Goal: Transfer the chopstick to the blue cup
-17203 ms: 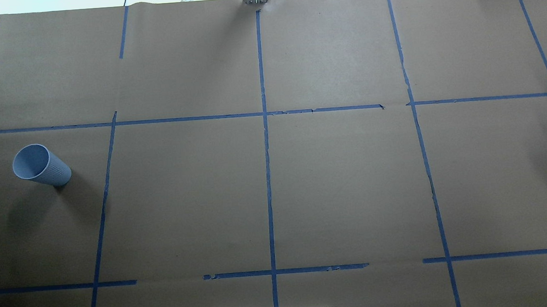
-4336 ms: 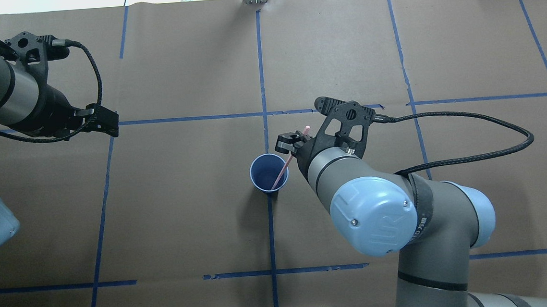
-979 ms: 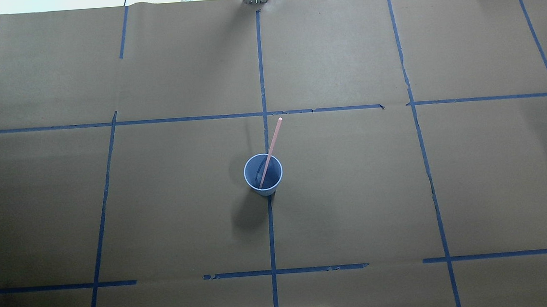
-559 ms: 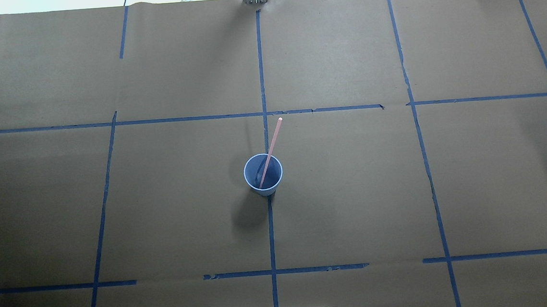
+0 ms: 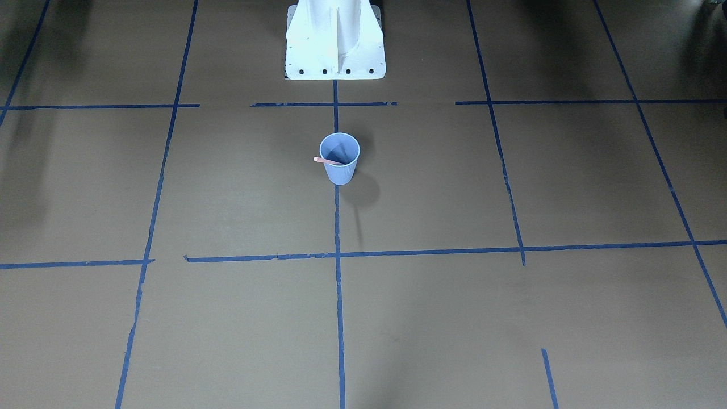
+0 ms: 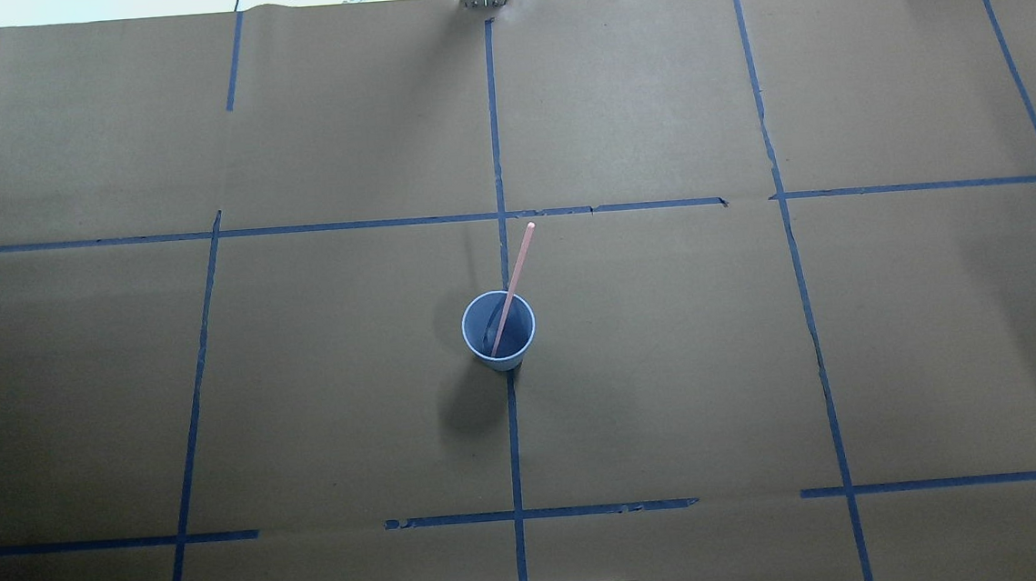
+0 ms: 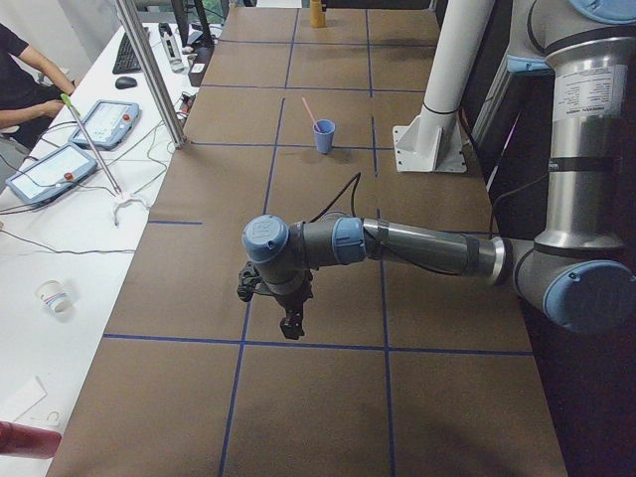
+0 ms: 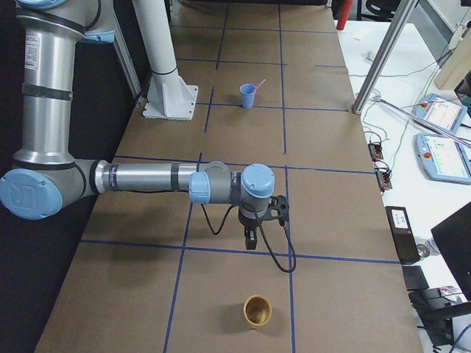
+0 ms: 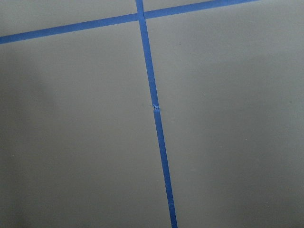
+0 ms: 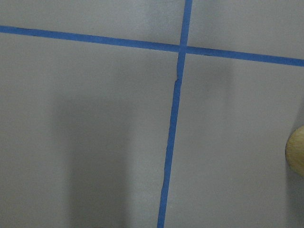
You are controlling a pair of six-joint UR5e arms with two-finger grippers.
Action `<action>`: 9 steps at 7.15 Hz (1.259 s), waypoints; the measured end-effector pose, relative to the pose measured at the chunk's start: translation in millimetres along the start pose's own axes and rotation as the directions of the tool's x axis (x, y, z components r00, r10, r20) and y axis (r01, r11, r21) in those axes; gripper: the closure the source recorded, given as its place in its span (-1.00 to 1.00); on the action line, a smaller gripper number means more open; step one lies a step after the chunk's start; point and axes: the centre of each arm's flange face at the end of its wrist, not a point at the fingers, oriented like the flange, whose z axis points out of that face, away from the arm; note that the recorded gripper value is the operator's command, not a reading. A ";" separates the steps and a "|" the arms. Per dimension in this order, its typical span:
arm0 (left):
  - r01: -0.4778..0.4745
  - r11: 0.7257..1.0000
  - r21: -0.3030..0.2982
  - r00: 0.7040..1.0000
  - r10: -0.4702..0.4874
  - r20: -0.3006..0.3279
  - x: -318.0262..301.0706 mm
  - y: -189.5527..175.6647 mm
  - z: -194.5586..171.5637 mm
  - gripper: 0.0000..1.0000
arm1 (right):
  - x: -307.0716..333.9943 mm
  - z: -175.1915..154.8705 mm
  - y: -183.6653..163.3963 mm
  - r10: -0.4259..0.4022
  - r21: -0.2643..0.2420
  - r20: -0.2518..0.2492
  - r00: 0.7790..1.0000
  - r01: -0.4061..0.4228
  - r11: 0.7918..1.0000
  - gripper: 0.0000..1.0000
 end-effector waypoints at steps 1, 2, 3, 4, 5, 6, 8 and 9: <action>-0.004 1.000 0.005 1.000 0.004 -0.002 1.9 -1.5 -1.9 -1.00 | -4.0 -4.3 10.7 0.000 -0.004 -0.008 1.000 0.000 1.000 -1.00; -0.007 1.000 0.006 1.000 0.007 -0.001 3.1 -4.4 -2.8 -1.00 | -5.9 -5.8 22.2 -0.004 -0.008 -0.009 1.000 0.004 1.000 -1.00; -0.010 1.000 0.007 1.000 0.010 0.000 4.1 -7.6 -3.8 -1.00 | -6.7 -5.7 27.5 -0.004 -0.010 -0.003 1.000 0.004 1.000 -1.00; -0.015 1.000 0.009 1.000 0.015 0.001 5.8 -9.2 -5.6 -1.00 | -5.7 -4.1 30.0 -0.002 -0.013 0.002 1.000 0.002 1.000 -1.00; -0.021 1.000 0.013 1.000 0.021 0.001 7.5 -9.9 -7.3 -1.00 | -5.2 -3.0 31.8 -0.007 -0.014 0.006 1.000 0.007 1.000 -1.00; -0.025 1.000 0.015 1.000 0.025 0.000 8.5 -10.2 -8.0 -1.00 | -4.8 -2.4 32.9 -0.013 -0.015 0.007 1.000 0.013 1.000 -1.00; -0.025 1.000 0.013 1.000 0.025 0.001 9.1 -7.3 -7.7 -1.00 | -6.6 -3.7 32.1 -0.019 -0.011 0.010 1.000 0.019 1.000 -1.00; -0.027 1.000 0.016 1.000 0.027 0.002 10.0 -8.1 -8.9 -1.00 | -7.7 -3.8 31.7 -0.020 -0.011 0.015 1.000 0.020 1.000 -1.00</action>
